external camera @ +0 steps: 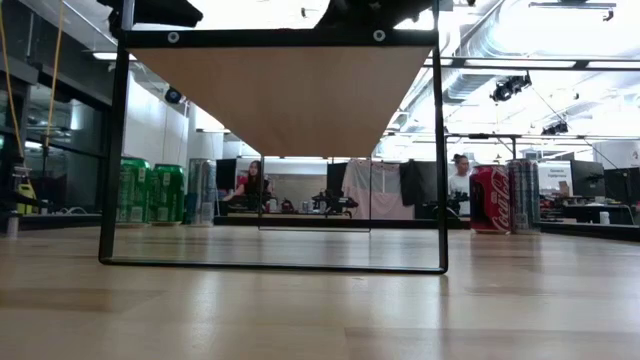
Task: Place canned beverage on shelf
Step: Put the bottom right red soda can on the shelf
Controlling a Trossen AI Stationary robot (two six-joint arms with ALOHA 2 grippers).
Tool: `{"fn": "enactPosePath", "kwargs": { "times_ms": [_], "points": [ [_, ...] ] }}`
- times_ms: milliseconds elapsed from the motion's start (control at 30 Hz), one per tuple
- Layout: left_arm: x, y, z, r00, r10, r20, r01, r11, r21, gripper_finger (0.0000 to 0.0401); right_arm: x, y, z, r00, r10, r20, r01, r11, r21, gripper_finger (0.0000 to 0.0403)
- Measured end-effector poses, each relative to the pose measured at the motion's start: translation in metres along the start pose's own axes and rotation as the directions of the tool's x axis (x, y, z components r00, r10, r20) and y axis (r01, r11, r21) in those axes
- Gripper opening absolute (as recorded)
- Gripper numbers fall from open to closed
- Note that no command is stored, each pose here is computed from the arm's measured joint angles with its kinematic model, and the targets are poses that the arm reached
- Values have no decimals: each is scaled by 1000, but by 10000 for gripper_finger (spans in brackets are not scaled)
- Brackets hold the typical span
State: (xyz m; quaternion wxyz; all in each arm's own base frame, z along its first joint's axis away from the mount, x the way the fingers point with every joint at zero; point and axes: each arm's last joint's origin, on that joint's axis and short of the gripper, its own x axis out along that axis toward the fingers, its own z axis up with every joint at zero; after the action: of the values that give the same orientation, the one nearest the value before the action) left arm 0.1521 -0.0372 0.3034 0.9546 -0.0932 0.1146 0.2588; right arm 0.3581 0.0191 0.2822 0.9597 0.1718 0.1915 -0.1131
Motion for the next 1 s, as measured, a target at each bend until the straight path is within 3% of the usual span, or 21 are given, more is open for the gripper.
{"fn": "enactPosePath", "kwargs": {
  "times_ms": [167, 267, 500, 600, 700, 867, 1000],
  "points": [
    [8, -9, -2, 1000, 2, 5, -2, 1000, 28, 0, -19, 4, -6, 993, -2, -114, -4, 999, -51, 0],
    [16, -17, -6, 1000, 9, -10, -8, 997, 72, 0, -29, 6, -8, 989, -70, -127, 61, 995, -73, 0],
    [41, -41, -20, 1000, 13, -27, -9, 991, 136, 0, -27, 1, -7, 974, -219, -58, 215, 974, -68, 0],
    [55, -50, -22, 998, -53, -37, 58, 986, 159, 0, -25, -6, -2, 965, -263, -24, 262, 964, -35, 0],
    [70, -55, -25, 994, -96, -47, 103, 978, 179, 0, -23, -13, 4, 964, -265, 2, 265, 964, -9, 0],
    [89, -49, -28, 999, -22, -48, 30, 984, 173, 0, -19, -21, 11, 970, -240, 27, 239, 971, 26, 0],
    [97, -43, -25, 998, -34, -56, 43, 987, 158, 0, -17, -28, 15, 966, -253, 42, 252, 967, 42, 0]
  ]
}}
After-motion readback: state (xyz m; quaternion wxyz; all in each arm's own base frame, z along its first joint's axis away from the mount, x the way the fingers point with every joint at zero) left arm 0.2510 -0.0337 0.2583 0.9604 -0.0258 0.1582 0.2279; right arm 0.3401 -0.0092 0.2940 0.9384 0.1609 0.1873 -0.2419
